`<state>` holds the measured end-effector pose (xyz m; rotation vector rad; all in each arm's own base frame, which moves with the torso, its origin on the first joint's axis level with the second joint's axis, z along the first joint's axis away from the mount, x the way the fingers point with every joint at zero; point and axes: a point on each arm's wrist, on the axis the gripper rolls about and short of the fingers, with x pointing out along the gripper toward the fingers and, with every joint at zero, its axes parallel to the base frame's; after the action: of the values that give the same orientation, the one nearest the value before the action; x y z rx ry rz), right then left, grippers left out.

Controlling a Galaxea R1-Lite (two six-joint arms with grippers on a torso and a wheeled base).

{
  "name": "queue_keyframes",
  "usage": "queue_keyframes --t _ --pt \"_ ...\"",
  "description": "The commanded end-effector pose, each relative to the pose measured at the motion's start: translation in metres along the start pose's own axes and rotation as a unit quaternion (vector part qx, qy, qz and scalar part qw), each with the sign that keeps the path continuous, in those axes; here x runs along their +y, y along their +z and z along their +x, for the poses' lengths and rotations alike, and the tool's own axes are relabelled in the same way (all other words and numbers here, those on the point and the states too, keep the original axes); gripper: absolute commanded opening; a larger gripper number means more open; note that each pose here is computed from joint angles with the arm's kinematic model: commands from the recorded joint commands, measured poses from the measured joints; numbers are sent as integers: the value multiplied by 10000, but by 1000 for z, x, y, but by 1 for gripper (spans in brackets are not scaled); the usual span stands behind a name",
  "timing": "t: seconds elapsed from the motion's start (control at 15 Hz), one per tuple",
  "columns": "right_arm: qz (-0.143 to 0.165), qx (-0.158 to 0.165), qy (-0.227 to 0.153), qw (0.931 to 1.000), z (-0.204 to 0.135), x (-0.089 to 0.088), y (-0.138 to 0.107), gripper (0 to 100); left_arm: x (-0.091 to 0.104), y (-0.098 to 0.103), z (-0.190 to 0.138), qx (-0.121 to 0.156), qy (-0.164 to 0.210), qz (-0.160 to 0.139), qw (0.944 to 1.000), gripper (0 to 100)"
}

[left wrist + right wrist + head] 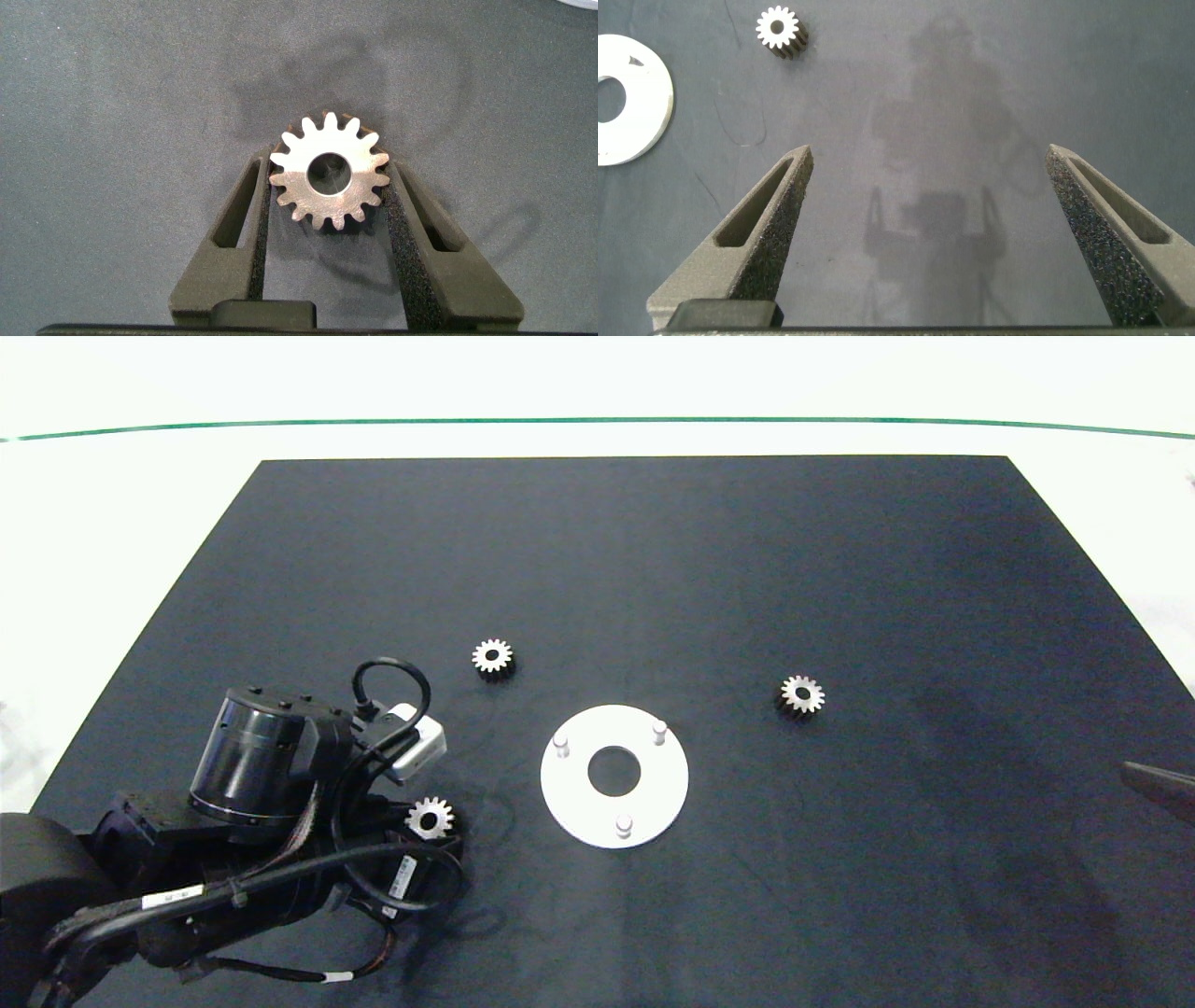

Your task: Install three planetary gears onto the carrier pins

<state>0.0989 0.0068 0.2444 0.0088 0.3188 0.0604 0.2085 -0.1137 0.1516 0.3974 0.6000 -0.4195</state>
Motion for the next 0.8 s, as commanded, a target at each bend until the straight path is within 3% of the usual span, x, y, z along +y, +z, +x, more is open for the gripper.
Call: queue_keyframes --t 0.07,0.47,0.8 --pt "1 12 0 10000 0 0 0 100 0 0 -3 -47 3 4 10000 22" --pt "1 12 0 10000 0 0 0 100 -20 6 -48 -491 -287 348 9978 22" --pt "9 19 -7 10000 0 0 -1 100 -47 12 -70 -832 -755 769 9907 22"
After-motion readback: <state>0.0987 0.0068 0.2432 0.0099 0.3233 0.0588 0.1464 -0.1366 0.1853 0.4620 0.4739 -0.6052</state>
